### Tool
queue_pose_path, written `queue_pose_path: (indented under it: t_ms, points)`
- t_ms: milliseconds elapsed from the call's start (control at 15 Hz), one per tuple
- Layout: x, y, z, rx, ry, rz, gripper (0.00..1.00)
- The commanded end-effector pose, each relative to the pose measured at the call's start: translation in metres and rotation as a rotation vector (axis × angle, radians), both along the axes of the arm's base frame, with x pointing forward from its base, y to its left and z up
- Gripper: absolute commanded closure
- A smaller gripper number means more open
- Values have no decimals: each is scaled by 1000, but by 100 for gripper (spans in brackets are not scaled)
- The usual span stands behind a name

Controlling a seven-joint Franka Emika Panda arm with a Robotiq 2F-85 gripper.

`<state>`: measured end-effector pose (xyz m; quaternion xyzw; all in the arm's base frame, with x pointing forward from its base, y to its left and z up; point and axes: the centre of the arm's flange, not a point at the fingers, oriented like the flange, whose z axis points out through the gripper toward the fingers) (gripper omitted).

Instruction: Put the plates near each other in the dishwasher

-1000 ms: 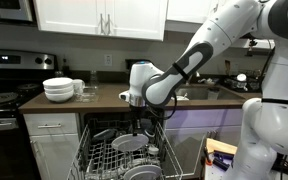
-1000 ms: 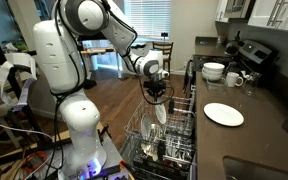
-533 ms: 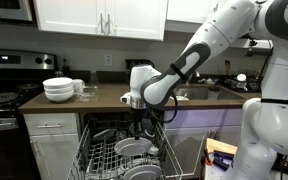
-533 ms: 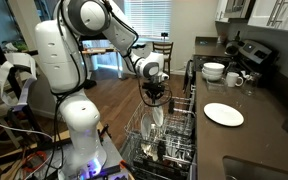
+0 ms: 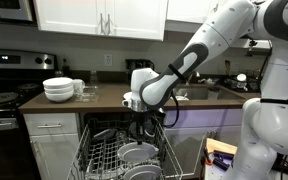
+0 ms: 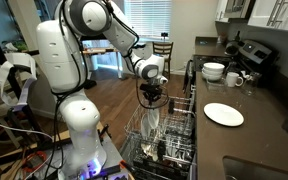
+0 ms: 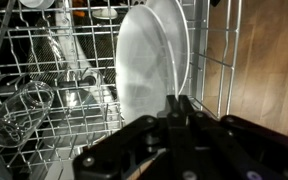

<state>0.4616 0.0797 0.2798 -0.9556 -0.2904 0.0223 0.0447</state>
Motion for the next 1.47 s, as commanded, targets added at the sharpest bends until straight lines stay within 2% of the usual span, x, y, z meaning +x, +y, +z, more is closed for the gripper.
queue_pose_path:
  t_ms: [0, 467, 1133, 1200, 1267, 1400]
  points:
    - [-6, -3, -7, 30, 30, 19, 98]
    - [-12, -8, -28, 25, 75, 48, 98]
    - [-24, -12, -17, 22, 101, 39, 98]
    - [-23, -12, -14, -5, 74, 41, 98]
    - [-15, -10, -28, -3, 94, 34, 96]
    - [-15, -10, -25, -3, 88, 35, 96]
